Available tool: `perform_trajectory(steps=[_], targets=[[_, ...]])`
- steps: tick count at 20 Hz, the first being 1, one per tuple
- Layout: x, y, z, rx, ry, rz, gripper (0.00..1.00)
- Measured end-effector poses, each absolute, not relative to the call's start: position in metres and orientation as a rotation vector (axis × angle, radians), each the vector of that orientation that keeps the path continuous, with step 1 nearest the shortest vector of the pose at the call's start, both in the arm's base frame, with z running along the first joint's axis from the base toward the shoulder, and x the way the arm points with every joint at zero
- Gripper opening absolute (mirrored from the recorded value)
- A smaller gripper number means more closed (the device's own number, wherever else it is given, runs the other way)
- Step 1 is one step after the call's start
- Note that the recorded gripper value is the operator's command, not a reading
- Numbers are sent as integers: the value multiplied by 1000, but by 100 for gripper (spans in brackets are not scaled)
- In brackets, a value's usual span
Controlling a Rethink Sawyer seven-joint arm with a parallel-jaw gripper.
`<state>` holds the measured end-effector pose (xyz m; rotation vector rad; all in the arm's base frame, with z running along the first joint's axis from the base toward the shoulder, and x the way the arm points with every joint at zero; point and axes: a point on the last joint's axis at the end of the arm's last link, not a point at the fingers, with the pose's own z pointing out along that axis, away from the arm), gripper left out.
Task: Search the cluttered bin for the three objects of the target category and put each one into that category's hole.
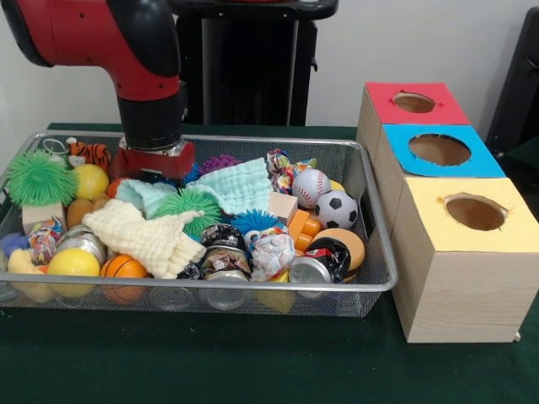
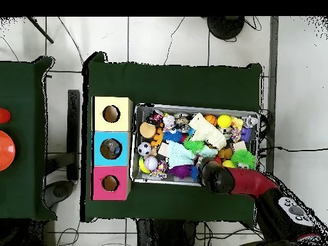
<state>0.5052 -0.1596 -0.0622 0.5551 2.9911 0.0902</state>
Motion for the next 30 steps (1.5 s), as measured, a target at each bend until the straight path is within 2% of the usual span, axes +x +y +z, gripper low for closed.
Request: perform_trajectory(steps=[13,21,30], targets=[[509,-159,-46,532,2987,67,0],[510,-156,-6,596,3039,53,0],[520,-153,55,668,3091,0,0]])
